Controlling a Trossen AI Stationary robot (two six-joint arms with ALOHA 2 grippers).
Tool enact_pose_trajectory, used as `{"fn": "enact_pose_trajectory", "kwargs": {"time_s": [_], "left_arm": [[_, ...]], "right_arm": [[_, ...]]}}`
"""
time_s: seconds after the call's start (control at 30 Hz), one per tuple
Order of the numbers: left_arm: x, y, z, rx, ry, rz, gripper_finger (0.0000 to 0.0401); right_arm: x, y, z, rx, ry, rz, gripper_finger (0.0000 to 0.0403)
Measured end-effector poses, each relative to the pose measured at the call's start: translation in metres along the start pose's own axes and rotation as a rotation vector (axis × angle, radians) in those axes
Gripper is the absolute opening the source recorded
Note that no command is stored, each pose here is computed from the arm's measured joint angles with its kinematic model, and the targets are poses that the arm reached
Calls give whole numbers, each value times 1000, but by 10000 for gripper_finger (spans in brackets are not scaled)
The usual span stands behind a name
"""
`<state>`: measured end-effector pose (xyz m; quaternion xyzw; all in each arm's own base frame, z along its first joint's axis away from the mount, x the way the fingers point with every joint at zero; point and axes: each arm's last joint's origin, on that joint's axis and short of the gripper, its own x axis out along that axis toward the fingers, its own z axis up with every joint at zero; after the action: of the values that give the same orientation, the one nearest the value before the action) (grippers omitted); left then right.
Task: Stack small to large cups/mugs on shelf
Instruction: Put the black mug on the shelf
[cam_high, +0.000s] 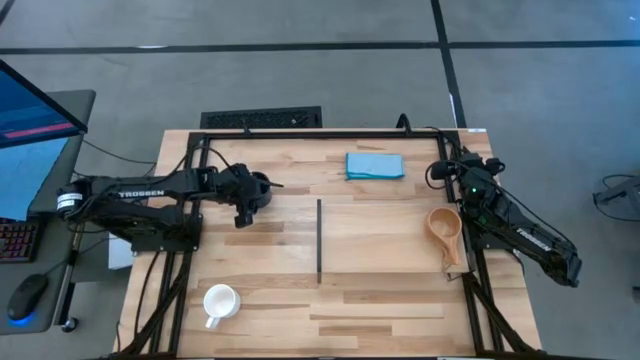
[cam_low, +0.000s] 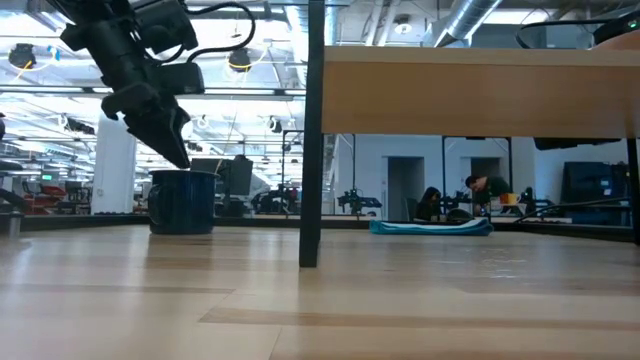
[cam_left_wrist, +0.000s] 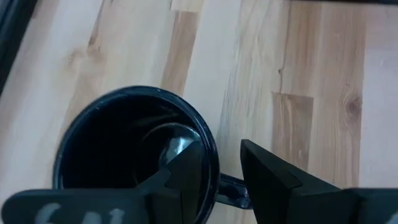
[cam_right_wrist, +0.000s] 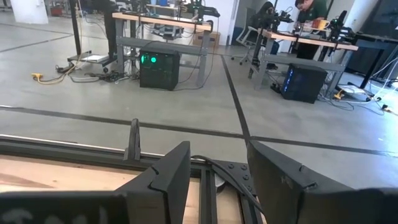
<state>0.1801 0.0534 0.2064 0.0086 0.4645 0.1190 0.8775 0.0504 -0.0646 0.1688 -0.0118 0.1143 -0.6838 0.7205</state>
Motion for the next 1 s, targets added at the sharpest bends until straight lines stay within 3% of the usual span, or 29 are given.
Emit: {"fn": "enact_pose_trajectory", "kwargs": {"time_s": [0.6,0.73,0.9,1.0], "left_arm": [[26,-2,-4,-8,149,18,102],[32,-2,-1,-8,133,21,78],[34,-2,-1,12,135,22,16],[34,-1,0,-33,122,42,10]], "right_arm": [[0,1,-1,-9,7,14,182],[0,1,-1,-9,7,14,182],[0,1,-1,-9,7,14,182],[0,1,-1,-9,7,14,182]]}}
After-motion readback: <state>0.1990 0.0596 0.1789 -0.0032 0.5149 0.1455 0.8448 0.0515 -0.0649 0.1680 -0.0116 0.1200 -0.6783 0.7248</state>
